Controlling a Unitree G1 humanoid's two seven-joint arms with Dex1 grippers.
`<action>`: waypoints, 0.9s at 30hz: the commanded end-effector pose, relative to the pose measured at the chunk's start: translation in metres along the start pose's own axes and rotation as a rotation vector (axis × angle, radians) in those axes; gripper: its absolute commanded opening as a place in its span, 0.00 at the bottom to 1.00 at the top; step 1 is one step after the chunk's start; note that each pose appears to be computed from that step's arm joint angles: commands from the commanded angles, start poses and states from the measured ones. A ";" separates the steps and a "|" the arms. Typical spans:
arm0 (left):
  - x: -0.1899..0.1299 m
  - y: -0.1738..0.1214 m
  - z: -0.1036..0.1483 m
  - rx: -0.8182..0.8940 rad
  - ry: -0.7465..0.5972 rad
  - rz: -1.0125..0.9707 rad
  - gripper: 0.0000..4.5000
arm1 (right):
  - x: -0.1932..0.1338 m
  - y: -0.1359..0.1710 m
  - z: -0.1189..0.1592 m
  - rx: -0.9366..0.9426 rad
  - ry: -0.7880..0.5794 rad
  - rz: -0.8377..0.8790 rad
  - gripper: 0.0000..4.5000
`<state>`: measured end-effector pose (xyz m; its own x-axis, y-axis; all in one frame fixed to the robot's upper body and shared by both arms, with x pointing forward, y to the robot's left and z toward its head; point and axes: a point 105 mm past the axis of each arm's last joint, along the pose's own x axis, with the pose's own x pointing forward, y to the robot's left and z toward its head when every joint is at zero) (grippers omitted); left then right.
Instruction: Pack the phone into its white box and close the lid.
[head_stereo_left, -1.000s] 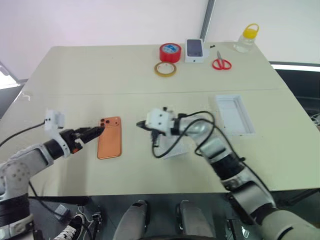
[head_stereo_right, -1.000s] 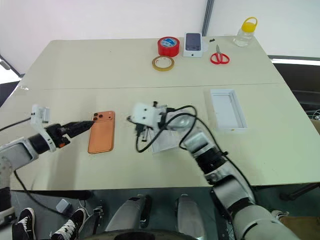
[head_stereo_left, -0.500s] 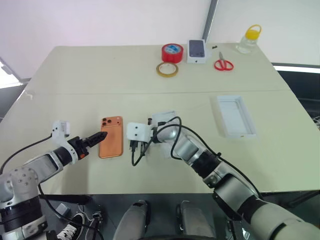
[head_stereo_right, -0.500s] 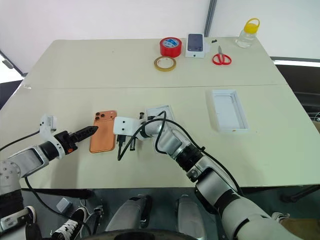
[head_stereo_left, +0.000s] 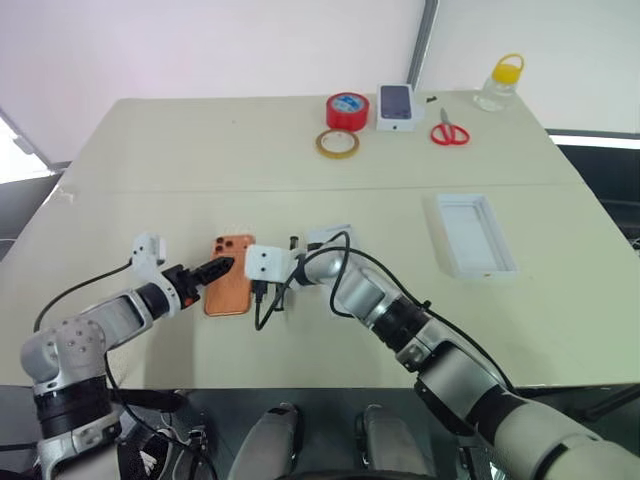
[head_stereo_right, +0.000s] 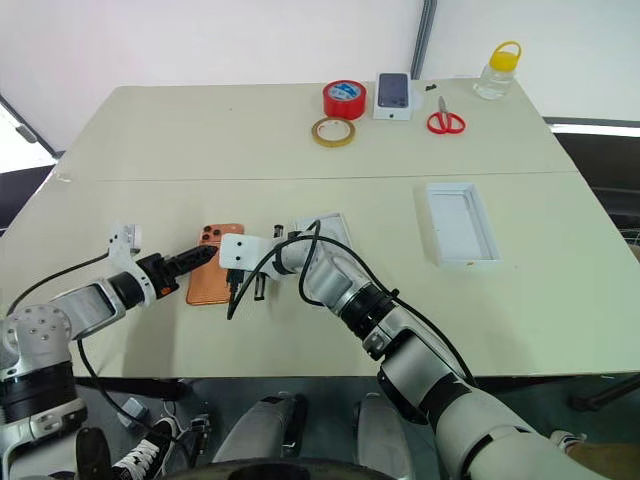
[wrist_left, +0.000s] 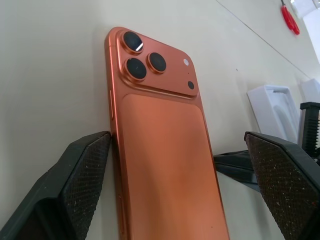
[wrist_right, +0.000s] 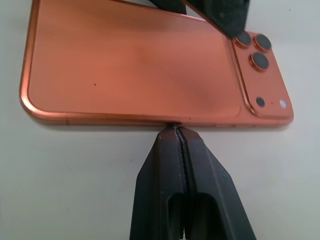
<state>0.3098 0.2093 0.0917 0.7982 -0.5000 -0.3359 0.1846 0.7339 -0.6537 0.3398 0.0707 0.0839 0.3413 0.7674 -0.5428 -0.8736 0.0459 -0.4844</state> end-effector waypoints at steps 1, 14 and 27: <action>0.017 -0.014 -0.041 -0.095 0.185 -0.086 1.00 | 0.000 -0.003 0.007 -0.015 -0.019 -0.003 0.01; 0.015 -0.014 -0.025 -0.128 0.128 -0.099 0.81 | -0.002 -0.004 0.003 -0.021 -0.015 -0.013 0.00; 0.004 -0.010 -0.026 -0.116 0.147 -0.077 0.60 | -0.001 -0.003 0.003 -0.029 -0.018 -0.019 0.00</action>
<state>0.3034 0.1926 0.0860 0.7249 -0.6008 -0.3370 0.1730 0.6323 -0.7552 0.3412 0.0685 0.0848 0.3462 0.7709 -0.5347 -0.8646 0.0410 -0.5007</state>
